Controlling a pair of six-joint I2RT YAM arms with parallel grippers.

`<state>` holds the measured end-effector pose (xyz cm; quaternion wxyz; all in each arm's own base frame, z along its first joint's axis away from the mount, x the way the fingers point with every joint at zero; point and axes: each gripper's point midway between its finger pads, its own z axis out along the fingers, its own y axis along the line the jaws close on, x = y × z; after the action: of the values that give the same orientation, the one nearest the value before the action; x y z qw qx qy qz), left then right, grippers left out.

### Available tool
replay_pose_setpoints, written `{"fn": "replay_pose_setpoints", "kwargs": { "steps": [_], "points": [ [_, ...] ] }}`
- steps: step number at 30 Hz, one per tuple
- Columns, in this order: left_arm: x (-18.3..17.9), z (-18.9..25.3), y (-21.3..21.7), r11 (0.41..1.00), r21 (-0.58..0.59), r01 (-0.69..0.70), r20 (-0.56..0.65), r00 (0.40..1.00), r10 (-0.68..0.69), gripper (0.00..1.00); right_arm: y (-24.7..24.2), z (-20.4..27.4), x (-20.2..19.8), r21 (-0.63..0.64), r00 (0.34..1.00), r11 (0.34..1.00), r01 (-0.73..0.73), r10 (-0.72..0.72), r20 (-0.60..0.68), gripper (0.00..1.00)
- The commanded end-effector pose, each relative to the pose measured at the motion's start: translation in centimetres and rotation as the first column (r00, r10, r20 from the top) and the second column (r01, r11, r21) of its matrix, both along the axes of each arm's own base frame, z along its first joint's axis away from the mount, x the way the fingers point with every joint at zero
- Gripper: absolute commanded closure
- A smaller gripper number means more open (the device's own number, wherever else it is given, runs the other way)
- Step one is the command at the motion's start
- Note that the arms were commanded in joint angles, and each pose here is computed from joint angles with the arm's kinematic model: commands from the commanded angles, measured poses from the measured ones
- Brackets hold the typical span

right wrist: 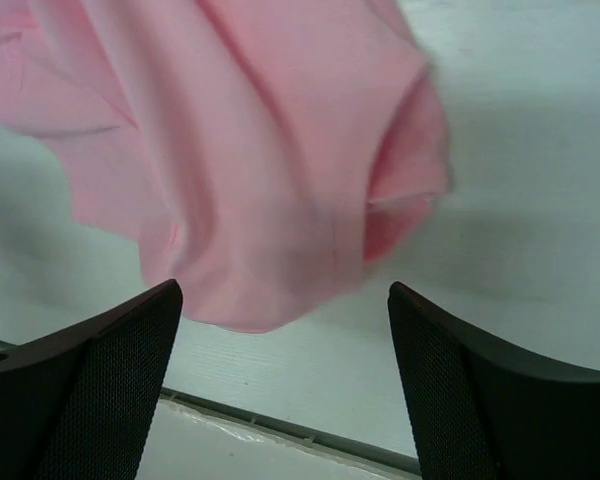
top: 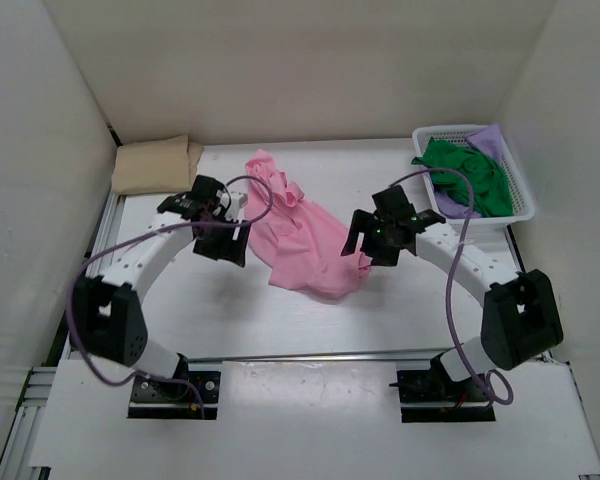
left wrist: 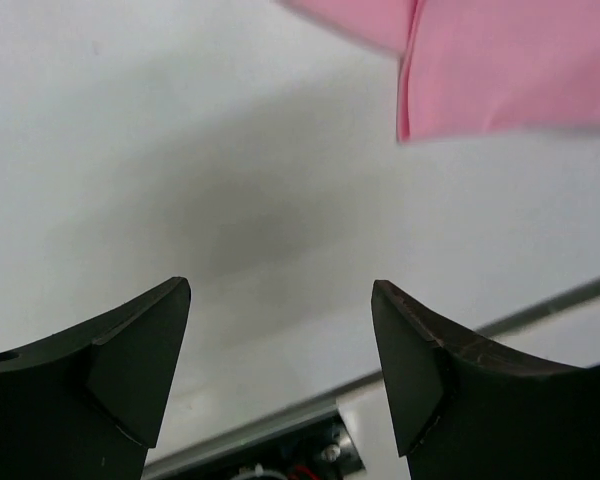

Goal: Fold and stack the t-shirts
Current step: Flatten out the tshirt

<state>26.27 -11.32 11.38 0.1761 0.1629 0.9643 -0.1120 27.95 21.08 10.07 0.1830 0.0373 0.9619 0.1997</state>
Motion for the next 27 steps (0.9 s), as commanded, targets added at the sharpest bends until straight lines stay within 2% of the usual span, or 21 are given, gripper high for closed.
{"fn": "replay_pose_setpoints", "kwargs": {
  "steps": [1,4,5,7,8,11,12,14,16,18,19,21,22,24,25,27],
  "points": [
    [5.5,0.1,-0.7,1.000,0.011,-0.024,0.062,0.998,0.024,0.16,2.4,1.4,0.2,0.117,0.997,0.992,0.045,-0.053,0.063,0.13],
    [9.1,0.7,-1.2,0.999,0.013,-0.040,0.089,0.995,0.039,0.16,4.3,0.1,-0.9,0.120,0.999,0.991,0.052,-0.052,-0.003,0.13],
    [10.2,-0.6,-1.2,0.998,0.033,-0.046,0.069,0.997,0.043,0.16,4.7,-1.1,-1.6,0.099,0.997,0.993,0.067,-0.063,-0.046,0.13],
    [12.6,0.2,-1.7,0.998,0.031,-0.052,0.104,0.993,0.048,0.16,5.4,-1.7,-1.6,0.112,0.978,0.977,0.181,-0.167,-0.123,0.13],
    [13.3,-0.8,-1.9,0.998,0.037,-0.051,0.086,0.995,0.048,0.16,5.1,-2.9,-1.9,0.076,0.961,0.970,0.232,-0.217,-0.172,0.13],
    [15.2,-0.6,-3.4,0.999,0.018,-0.030,0.112,0.993,0.028,0.09,5.3,-4.3,-3.0,0.037,0.911,0.940,0.340,-0.320,-0.260,0.13],
    [15.3,-1.8,-4.2,0.999,0.037,-0.014,0.093,0.996,0.011,0.00,4.8,-5.2,-3.3,0.004,0.895,0.930,0.366,-0.351,-0.276,0.13],
    [15.8,-2.6,-4.7,0.998,0.069,-0.009,0.099,0.995,0.002,0.00,4.8,-6.2,-3.7,-0.028,0.881,0.924,0.382,-0.373,-0.291,0.13],
    [16.5,-4.4,-5.1,0.993,0.118,-0.009,0.099,0.995,-0.003,0.00,4.6,-7.2,-4.0,-0.068,0.878,0.929,0.364,-0.367,-0.306,0.26],
    [16.5,-5.8,-5.1,0.992,0.129,-0.005,0.072,0.997,-0.004,0.02,4.0,-7.4,-3.9,-0.119,0.886,0.933,0.341,-0.361,-0.290,0.47],
    [16.2,-6.1,-5.0,0.991,0.133,-0.004,0.062,0.998,-0.004,0.05,3.5,-7.9,-4.0,-0.148,0.889,0.933,0.329,-0.358,-0.285,0.68],
    [15.3,-7.3,-5.0,0.992,0.129,0.008,0.023,1.000,-0.011,0.34,2.3,-7.6,-3.5,-0.185,0.912,0.937,0.296,-0.335,-0.238,0.87],
    [14.7,-7.2,-5.4,0.995,0.102,0.022,0.008,1.000,-0.023,0.45,1.2,-7.3,-2.5,-0.212,0.919,0.927,0.308,-0.348,-0.184,1.00],
    [12.4,-8.3,-5.4,0.996,0.075,0.043,-0.053,0.998,-0.039,0.64,-0.2,-6.3,-1.1,-0.239,0.941,0.929,0.283,-0.317,-0.119,1.00],
    [11.5,-7.7,-5.7,0.998,0.045,0.053,-0.060,0.997,-0.050,0.90,-0.8,-4.8,0.6,-0.230,0.944,0.927,0.296,-0.320,-0.075,1.00],
    [8.4,-8.8,-5.9,0.995,0.052,0.086,-0.117,0.990,-0.080,0.90,-2.3,-2.9,3.0,-0.275,0.967,0.928,0.252,-0.252,0.037,1.00]
  ]
}}
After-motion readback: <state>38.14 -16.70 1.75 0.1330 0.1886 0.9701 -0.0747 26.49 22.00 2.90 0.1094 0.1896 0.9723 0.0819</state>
